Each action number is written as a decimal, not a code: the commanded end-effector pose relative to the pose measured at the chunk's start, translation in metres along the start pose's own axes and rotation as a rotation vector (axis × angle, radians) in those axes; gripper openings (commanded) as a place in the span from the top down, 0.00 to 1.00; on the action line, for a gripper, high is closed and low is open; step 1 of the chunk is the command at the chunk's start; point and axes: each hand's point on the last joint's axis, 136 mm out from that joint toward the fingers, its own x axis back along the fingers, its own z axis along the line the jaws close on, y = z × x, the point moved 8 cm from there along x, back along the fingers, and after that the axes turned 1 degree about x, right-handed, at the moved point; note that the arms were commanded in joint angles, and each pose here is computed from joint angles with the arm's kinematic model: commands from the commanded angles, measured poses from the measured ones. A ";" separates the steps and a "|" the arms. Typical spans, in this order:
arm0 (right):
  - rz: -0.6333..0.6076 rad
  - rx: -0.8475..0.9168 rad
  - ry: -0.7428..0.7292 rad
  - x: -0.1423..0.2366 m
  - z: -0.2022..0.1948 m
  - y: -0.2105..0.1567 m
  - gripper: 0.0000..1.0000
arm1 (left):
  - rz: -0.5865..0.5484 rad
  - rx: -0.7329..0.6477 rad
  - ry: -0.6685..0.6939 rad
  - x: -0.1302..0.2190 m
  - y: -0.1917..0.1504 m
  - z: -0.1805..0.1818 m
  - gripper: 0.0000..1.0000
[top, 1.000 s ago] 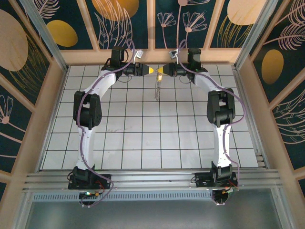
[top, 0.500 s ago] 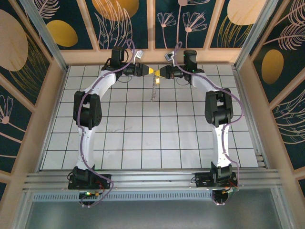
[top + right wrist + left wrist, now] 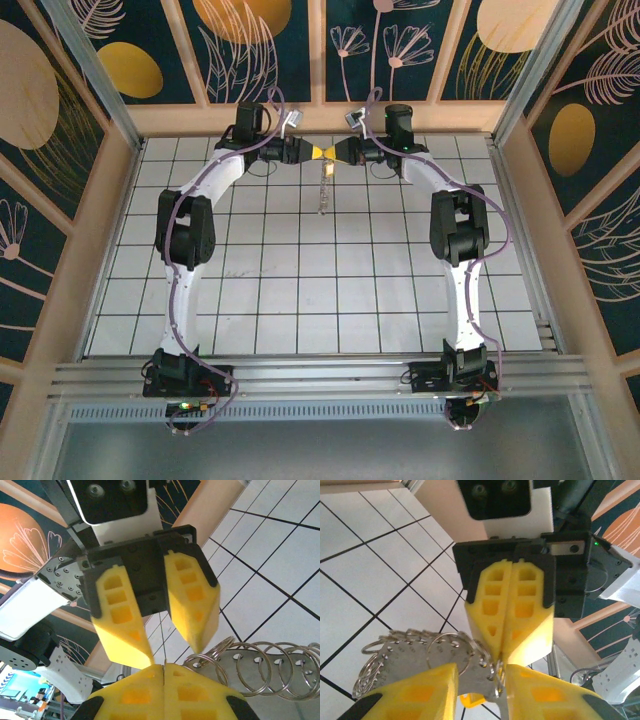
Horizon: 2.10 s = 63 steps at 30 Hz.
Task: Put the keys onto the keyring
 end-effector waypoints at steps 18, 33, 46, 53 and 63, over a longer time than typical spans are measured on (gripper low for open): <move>0.002 0.074 0.024 -0.006 0.009 0.013 1.00 | 0.010 -0.007 -0.028 0.001 -0.002 0.000 0.69; 0.004 0.069 0.022 -0.008 0.007 0.011 1.00 | 0.006 -0.040 -0.064 -0.002 0.003 -0.013 0.79; 0.000 0.068 0.018 -0.008 0.005 0.011 1.00 | 0.016 -0.074 -0.124 -0.003 0.004 -0.027 0.98; -0.003 0.070 0.015 -0.007 0.007 0.012 1.00 | 0.004 -0.098 -0.121 -0.001 0.007 -0.034 1.00; -0.046 0.096 -0.007 0.004 0.021 0.019 0.75 | -0.016 -0.127 -0.097 0.002 0.010 -0.040 1.00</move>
